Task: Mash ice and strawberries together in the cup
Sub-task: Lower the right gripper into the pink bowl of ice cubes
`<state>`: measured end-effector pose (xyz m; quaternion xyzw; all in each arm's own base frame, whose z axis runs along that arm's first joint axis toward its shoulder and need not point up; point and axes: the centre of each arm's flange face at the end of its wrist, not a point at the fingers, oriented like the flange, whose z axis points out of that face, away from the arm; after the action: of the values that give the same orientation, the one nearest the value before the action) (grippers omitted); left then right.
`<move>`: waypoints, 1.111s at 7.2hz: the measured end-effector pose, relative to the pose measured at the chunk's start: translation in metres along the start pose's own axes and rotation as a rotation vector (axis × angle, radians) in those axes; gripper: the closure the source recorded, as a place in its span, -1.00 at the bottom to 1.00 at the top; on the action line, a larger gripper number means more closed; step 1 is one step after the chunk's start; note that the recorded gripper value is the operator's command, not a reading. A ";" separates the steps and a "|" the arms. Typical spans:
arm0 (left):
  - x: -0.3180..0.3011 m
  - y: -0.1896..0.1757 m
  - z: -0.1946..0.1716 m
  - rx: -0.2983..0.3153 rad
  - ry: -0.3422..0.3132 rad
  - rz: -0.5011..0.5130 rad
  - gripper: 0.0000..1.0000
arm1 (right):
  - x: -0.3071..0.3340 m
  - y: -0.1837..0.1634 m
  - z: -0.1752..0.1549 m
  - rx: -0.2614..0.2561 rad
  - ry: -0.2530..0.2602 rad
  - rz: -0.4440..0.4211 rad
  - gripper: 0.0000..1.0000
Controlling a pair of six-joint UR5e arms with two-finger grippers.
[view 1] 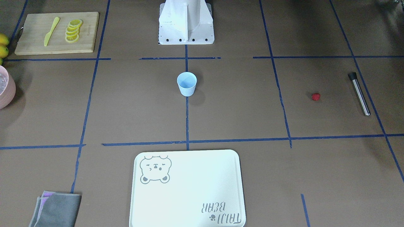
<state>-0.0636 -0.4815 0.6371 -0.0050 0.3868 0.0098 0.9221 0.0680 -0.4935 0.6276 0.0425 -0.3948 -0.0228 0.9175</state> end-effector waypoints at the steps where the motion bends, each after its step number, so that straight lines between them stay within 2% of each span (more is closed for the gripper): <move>1: 0.001 0.000 -0.001 0.002 0.000 0.002 -1.00 | -0.018 -0.003 0.001 -0.002 0.015 0.005 -0.92; 4: 0.000 0.002 0.000 0.001 0.000 0.001 -1.00 | -0.050 0.013 0.006 -0.013 0.076 -0.048 -0.75; 7: 0.000 0.003 0.000 0.001 0.001 0.000 -1.00 | -0.058 0.041 0.034 -0.050 0.083 -0.172 -0.47; 8: 0.001 0.002 -0.001 0.003 0.000 0.001 -1.00 | -0.062 0.045 0.043 -0.066 0.081 -0.200 -0.44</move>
<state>-0.0639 -0.4791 0.6360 -0.0036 0.3870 0.0098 0.9220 -0.0055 -0.4465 0.6169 0.0522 -0.3500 -0.1257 0.9268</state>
